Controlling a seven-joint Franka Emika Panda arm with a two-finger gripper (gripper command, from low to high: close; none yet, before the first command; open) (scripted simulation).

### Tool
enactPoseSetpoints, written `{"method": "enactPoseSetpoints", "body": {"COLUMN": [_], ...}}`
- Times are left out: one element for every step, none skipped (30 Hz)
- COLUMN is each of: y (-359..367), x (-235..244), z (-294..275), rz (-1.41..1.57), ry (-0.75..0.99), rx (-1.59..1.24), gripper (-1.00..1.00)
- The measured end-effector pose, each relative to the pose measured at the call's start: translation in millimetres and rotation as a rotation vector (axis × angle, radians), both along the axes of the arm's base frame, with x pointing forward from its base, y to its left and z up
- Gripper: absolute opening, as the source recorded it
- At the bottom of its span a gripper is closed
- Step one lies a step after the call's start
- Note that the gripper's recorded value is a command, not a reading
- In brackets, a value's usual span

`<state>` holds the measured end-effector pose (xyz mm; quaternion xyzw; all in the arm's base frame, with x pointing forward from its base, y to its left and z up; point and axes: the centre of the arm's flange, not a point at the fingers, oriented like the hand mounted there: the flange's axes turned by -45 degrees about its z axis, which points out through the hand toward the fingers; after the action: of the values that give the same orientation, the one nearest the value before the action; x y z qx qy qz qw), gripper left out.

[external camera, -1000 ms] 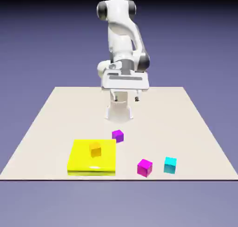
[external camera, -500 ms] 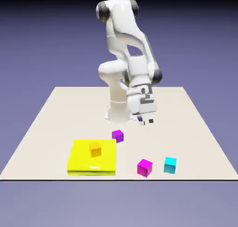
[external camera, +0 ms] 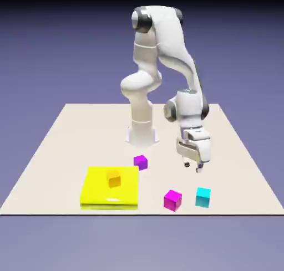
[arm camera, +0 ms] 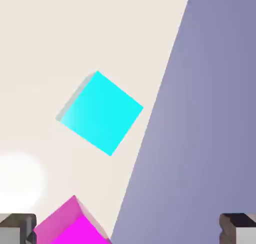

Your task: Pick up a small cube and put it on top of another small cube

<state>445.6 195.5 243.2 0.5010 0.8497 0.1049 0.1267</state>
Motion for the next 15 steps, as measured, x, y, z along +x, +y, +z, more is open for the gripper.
{"method": "enactPoseSetpoints", "body": {"y": [5,9,14,19,23,28,33,37,42,46,51,55,60,61,61], "x": [-1,-1,-2,-3,-4,-5,-6,-7,-8,-9,-10,-11,-12,-12,-12], "z": [-5,-10,-15,-20,-25,-29,-33,-37,-41,-45,-48,-52,-55,-56,-56], "rz": [0.052,0.105,0.158,0.211,0.264,0.318,0.371,0.425,0.479,0.532,0.586,0.640,0.695,0.708,0.708], "ry": [0.001,0.001,0.002,0.002,0.002,0.002,0.002,0.001,0.000,0.000,-0.001,-0.003,-0.004,-0.004,-0.004], "rx": [-0.029,-0.058,-0.088,-0.118,-0.148,-0.178,-0.208,-0.239,-0.270,-0.302,-0.333,-0.365,-0.397,-0.405,-0.405], "gripper": [0.00,0.00,0.00,0.00,0.00,0.00,0.00,0.00,0.00,0.00,0.00,0.00,0.00,0.00,0.00]}}
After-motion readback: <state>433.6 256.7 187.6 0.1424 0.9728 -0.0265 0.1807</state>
